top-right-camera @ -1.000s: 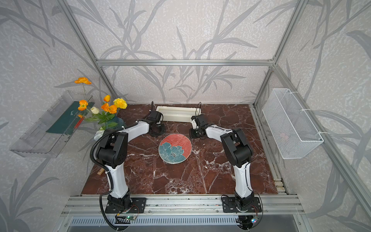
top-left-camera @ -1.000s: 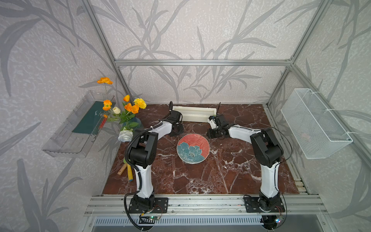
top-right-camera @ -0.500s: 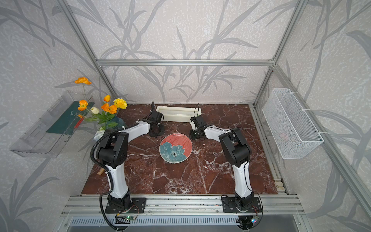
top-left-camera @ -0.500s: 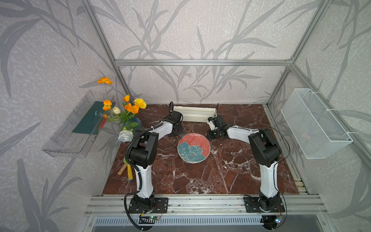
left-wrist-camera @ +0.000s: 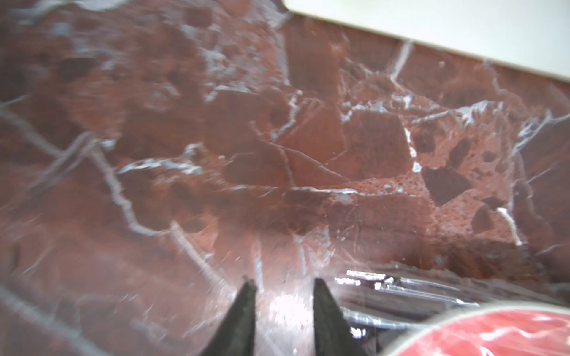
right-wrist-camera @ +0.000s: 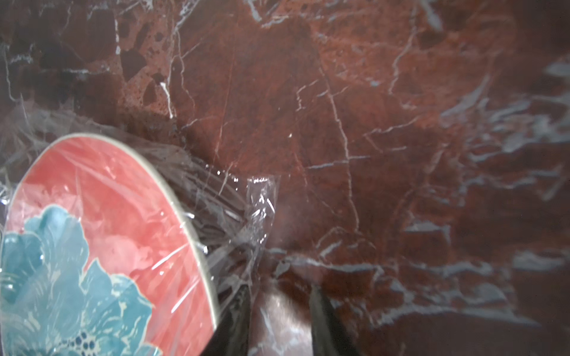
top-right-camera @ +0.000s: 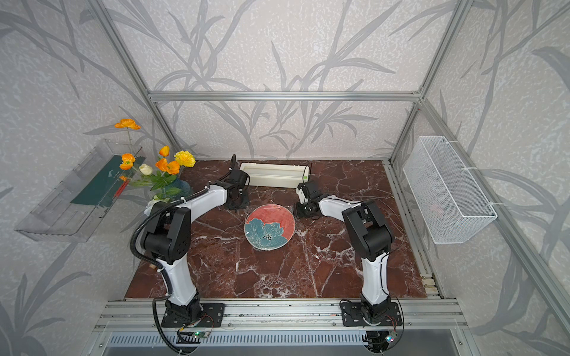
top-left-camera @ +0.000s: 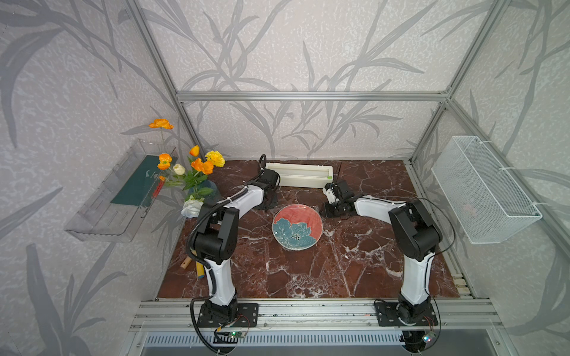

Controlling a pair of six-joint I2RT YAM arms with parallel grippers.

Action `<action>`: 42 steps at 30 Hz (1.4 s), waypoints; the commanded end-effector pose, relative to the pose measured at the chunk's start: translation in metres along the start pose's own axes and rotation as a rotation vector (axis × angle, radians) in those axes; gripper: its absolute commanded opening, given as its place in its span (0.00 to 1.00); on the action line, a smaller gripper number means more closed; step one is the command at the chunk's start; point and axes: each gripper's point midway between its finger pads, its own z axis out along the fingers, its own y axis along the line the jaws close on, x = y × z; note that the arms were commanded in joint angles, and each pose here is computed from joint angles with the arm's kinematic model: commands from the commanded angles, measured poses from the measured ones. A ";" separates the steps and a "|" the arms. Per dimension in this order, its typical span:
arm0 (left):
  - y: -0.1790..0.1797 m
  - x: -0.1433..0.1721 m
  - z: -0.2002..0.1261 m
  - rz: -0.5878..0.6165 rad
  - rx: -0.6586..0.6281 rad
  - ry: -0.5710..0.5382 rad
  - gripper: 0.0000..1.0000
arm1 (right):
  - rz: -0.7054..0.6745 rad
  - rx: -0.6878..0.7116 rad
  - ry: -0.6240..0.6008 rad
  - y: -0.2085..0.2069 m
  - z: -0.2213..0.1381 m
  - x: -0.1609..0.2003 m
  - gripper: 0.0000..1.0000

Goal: Wrap the plate with plastic wrap
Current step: Cover the plate with plastic wrap, then pick up the plate at the center of the board.

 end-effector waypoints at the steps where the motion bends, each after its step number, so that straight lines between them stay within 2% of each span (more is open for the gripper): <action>1: 0.020 -0.021 -0.045 -0.007 -0.108 -0.078 0.41 | -0.004 0.036 -0.043 0.001 -0.037 -0.010 0.41; 3: 0.012 -0.022 -0.057 0.011 -0.086 -0.092 0.41 | -0.002 0.032 -0.058 0.005 -0.052 -0.010 0.41; 5: -0.010 -0.018 -0.064 0.044 0.003 -0.083 0.42 | 0.009 0.004 -0.068 0.011 -0.063 -0.006 0.41; 8: -0.057 -0.002 -0.063 0.086 0.204 -0.028 0.43 | 0.055 -0.107 -0.078 0.029 -0.075 0.004 0.41; 11: -0.078 0.013 -0.050 0.082 0.274 0.030 0.43 | 0.143 -0.231 -0.040 0.043 -0.071 0.025 0.41; 17: -0.069 0.028 -0.024 0.093 0.197 0.079 0.42 | 0.267 -0.278 -0.018 0.047 -0.058 0.063 0.41; 23: -0.051 0.034 -0.014 0.110 0.097 0.081 0.40 | 0.287 -0.329 0.029 0.059 -0.042 0.080 0.41; 42: -0.054 0.071 0.021 0.100 0.119 0.198 0.39 | 0.336 -0.345 0.062 0.070 -0.015 0.091 0.46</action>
